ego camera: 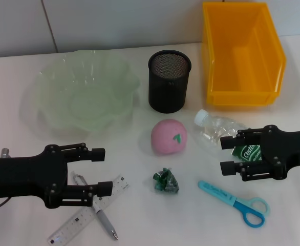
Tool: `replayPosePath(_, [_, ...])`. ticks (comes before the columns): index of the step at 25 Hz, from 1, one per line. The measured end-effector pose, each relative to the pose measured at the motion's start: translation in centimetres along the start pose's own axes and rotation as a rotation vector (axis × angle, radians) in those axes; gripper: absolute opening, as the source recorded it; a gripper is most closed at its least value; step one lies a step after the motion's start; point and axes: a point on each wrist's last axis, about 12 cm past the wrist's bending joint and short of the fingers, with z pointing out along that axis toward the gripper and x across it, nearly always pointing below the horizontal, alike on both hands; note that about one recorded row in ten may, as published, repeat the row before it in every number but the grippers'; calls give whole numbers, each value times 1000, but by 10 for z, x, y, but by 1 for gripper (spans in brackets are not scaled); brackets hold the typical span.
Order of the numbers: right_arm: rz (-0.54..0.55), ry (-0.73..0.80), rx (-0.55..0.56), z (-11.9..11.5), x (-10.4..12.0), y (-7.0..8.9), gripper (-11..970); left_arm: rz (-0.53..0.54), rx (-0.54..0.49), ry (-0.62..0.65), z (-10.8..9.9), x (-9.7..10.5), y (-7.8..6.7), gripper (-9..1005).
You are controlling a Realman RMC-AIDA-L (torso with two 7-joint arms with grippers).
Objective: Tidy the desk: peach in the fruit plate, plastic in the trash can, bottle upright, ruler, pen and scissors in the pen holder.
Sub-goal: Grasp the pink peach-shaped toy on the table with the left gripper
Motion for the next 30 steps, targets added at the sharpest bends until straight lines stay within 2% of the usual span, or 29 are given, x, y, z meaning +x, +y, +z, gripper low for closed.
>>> replayPosePath(21, [3, -1, -6, 0, 1, 1, 705, 0, 1, -1, -1, -1, 0, 812])
replayPosePath(26, [4, 0, -8, 0, 1, 1, 705, 24, -9, -10, 0, -10, 5, 812])
replayPosePath(30, [4, 2, -8, 0, 1, 1, 705, 72, -10, -4, 3, -25, 11, 813])
